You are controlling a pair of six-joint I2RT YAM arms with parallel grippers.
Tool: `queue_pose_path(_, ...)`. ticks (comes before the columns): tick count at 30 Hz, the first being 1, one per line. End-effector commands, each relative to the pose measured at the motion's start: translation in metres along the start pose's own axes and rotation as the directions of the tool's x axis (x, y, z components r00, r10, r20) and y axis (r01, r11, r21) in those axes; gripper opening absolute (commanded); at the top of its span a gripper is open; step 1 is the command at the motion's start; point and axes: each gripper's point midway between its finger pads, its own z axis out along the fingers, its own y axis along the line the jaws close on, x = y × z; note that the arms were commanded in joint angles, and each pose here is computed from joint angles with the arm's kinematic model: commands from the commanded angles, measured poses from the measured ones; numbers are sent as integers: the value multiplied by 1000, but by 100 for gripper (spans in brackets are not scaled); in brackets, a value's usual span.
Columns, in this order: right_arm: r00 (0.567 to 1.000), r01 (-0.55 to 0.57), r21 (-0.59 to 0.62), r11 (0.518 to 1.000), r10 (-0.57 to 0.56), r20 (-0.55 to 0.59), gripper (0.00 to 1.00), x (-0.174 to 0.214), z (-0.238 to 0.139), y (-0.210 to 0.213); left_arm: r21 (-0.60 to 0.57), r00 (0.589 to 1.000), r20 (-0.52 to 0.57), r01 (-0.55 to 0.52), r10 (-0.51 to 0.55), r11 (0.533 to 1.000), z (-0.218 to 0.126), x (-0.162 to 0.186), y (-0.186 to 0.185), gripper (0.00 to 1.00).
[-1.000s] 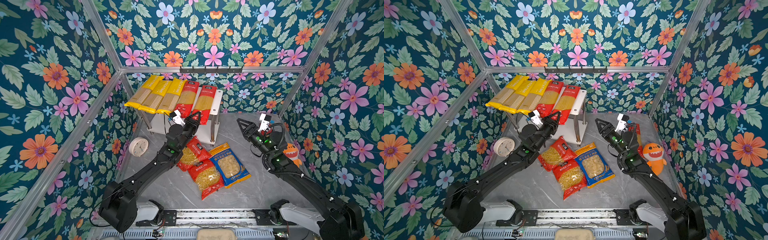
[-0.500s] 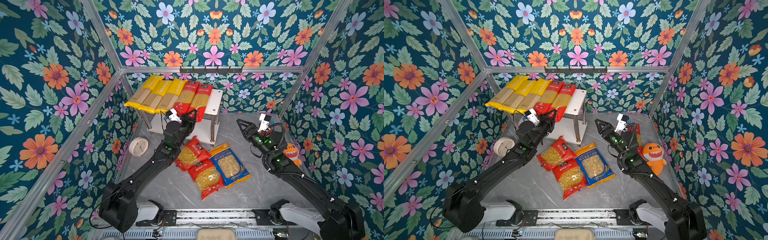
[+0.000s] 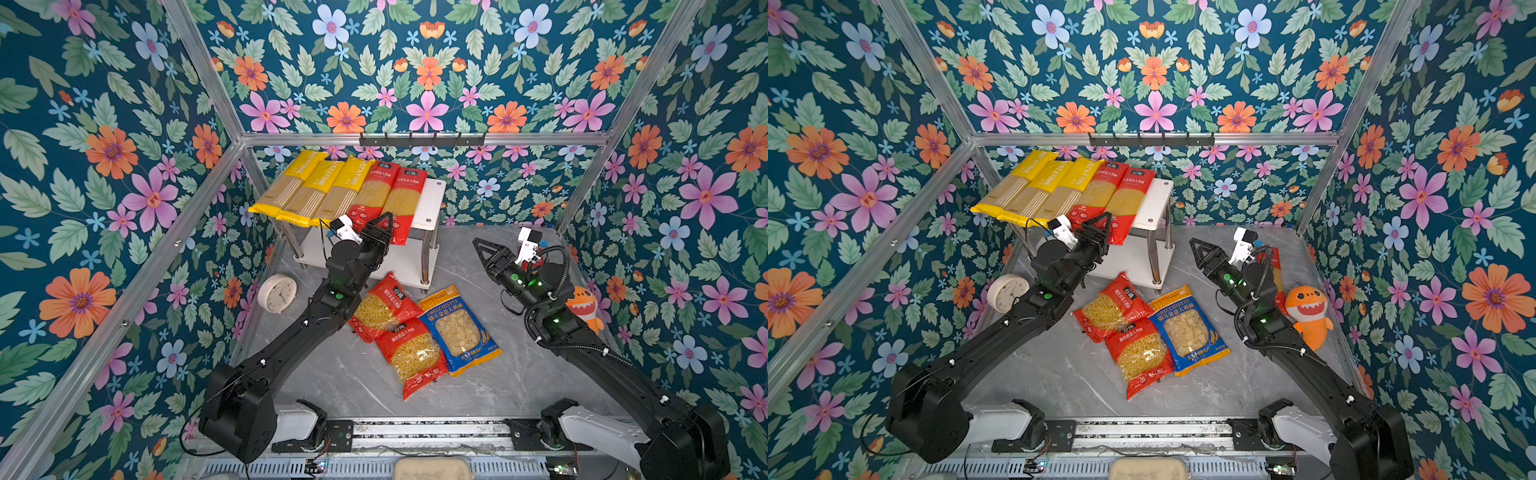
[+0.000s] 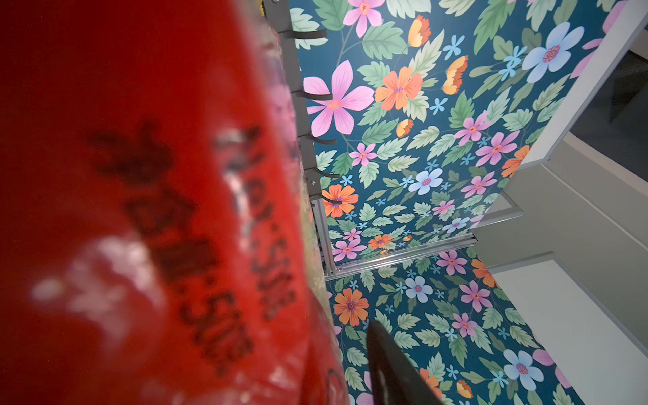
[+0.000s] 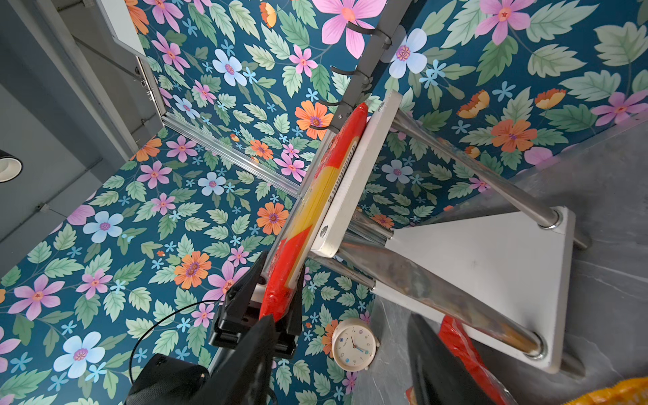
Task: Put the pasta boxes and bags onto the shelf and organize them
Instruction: 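Lay the spaghetti pack on the top tier beside the red pack with the left gripper, then withdraw the left gripper from the shelf while the right reaches another spaghetti pack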
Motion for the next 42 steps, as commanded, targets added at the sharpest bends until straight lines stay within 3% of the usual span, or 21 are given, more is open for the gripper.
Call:
queue_pose_path(1, 1000, 13, 3, 1000, -13, 14, 61, -4, 2, 2, 37, 999, 2, -39, 39, 999, -5, 1, -11, 63)
queue_pose_path(8, 999, 29, 94, 995, -27, -20, 61, 6, 4, -23, 53, 989, -45, -140, 143, 989, -27, 30, -11, 71)
queue_pose_path(13, 997, 65, 162, 985, -57, -53, 61, 15, 3, -44, 78, 957, -73, -277, 282, 958, -51, 64, -17, 73)
queue_pose_path(17, 994, 98, 210, 973, -84, -72, 61, 19, 0, -57, 93, 936, -104, -327, 336, 940, -66, 84, -7, 72)
queue_pose_path(24, 974, 205, 387, 899, -148, -173, 61, 22, -12, -101, 92, 873, -152, -455, 464, 886, -83, 115, 15, 69)
queue_pose_path(29, 970, 205, 519, 830, -101, -222, 60, 20, -31, -157, 56, 839, -197, -507, 508, 860, -84, 132, 43, 68)
queue_pose_path(33, 937, 315, 623, 716, -132, -323, 61, 16, -49, -191, 32, 815, -248, -534, 524, 845, -82, 147, 69, 69)
queue_pose_path(42, 821, 541, 763, 354, -26, -570, 59, 9, -105, -280, 4, 787, -336, -548, 517, 836, -79, 173, 109, 69)
